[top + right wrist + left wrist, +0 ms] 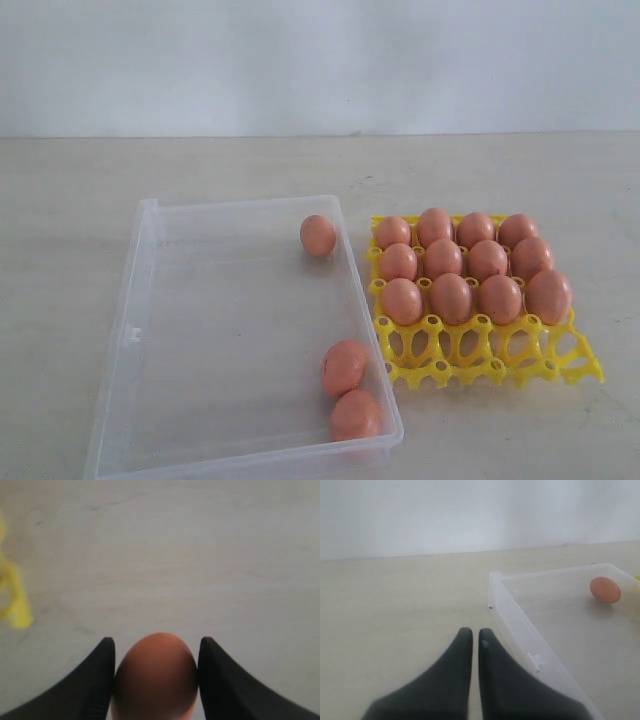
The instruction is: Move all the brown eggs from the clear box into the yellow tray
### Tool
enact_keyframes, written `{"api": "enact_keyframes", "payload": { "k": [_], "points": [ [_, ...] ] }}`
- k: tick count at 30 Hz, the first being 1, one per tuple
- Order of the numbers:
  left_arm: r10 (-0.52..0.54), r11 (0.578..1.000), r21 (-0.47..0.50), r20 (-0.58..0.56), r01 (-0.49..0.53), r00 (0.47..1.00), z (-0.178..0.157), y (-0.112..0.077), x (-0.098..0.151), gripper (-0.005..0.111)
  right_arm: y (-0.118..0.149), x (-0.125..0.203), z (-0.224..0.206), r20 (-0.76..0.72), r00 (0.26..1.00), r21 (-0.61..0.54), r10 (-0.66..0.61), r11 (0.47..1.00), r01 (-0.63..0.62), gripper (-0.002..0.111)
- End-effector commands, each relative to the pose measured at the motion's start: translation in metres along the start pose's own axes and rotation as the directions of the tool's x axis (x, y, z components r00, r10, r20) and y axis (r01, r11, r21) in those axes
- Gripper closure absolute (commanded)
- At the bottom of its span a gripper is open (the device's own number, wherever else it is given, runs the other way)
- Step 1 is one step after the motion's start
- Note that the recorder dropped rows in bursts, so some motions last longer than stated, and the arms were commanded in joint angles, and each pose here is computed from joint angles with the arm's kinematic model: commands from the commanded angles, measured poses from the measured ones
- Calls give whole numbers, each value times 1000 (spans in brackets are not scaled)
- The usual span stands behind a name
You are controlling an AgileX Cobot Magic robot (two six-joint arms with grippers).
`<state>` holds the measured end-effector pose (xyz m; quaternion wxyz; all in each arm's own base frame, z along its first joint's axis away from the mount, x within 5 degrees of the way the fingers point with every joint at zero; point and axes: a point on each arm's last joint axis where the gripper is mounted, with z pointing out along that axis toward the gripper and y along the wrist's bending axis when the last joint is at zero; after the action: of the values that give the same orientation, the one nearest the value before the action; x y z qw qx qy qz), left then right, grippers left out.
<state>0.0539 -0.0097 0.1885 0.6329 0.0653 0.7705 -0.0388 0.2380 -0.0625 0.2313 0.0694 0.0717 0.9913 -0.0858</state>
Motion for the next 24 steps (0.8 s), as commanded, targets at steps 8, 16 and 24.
{"api": "enact_keyframes", "payload": {
  "k": [8,16,24],
  "points": [
    [3,1000,3,5,-3,1000,0,0,1,103,99,0,-39,393,851,-650,-349,550,525,108],
    [3,1000,3,5,-3,1000,0,0,1,103,110,-37,-75,860,510,-442,-19,472,763,108],
    [3,1000,3,5,-3,1000,0,0,1,103,99,-43,-46,939,312,-138,-144,672,727,108]
  ]
}}
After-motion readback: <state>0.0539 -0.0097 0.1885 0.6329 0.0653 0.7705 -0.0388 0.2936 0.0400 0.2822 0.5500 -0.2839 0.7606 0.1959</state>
